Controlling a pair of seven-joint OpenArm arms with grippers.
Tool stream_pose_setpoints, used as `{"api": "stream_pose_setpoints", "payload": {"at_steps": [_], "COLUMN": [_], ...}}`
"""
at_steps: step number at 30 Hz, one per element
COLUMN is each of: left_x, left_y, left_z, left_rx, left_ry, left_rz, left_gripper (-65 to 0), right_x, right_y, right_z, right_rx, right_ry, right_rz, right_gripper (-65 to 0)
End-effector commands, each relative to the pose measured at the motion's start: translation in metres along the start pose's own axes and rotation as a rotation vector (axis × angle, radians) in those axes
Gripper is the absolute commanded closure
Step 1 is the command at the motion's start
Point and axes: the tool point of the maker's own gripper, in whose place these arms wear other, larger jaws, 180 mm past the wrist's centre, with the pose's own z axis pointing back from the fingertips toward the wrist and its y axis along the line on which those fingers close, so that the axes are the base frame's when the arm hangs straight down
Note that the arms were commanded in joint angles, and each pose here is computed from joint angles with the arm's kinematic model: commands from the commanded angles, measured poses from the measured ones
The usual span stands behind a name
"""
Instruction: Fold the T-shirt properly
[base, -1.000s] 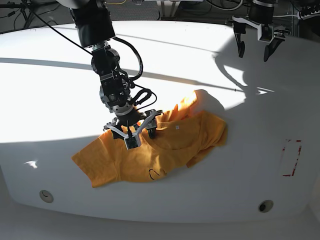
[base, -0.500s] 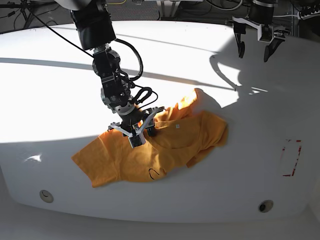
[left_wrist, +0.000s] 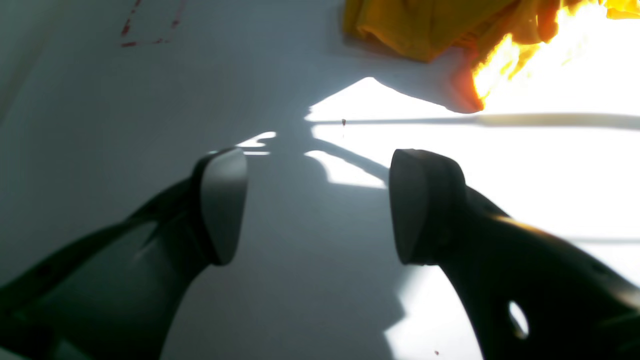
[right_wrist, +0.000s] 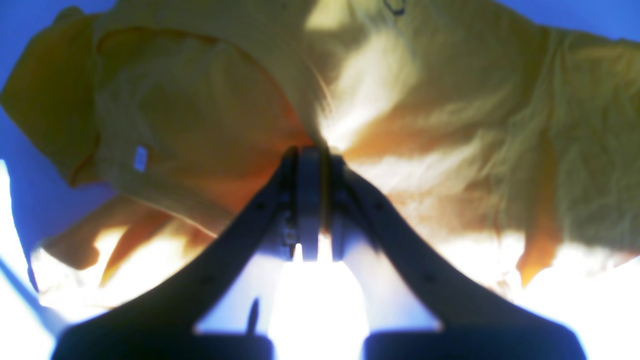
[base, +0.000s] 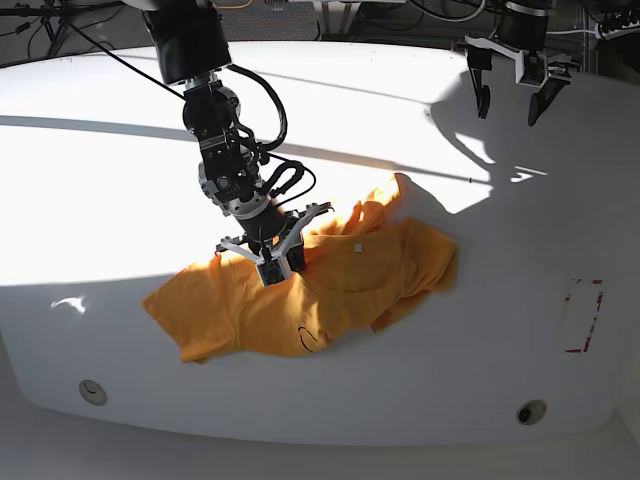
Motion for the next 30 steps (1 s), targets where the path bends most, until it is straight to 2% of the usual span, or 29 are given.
{"api": "stream_pose_setpoints", "payload": {"at_steps": [1,10,12,23,30], "left_x": [0.016,0.017,0.02,0.015,0.001], "left_y": [0.003,0.002,-0.007,-0.06,-0.085], "left_z": [-0.005,-0.03,-0.04,-0.063,-0.08], "left_rx": [0.008,0.009,-0.016,-0.143,-0.203], "left_ry": [-0.062,-0.098,-0.118,-0.125,-0.097], "left_rz": [-0.005,0.015,0.026,0.087,0.103], "left_gripper": [-40.3,-40.6,-40.6,-40.8,-40.8], "right_x": [0.066,0.148,0.173,0.256,0.303], "right_y": [0.005,0.017,0.021,0.018,0.016], "right_z": [0.023,0.065,0.073,0.094,0.113], "right_rx": [0.004,0.018,0.025,0.005,-0.016], "right_ry": [-0.192,-0.371,-0.431,-0.62,-0.724], "right_rz": [0.03,0.11,0.137,0.221,0.274], "right_gripper": [0.0,0.0,0.0,-0.3,-0.3]}}
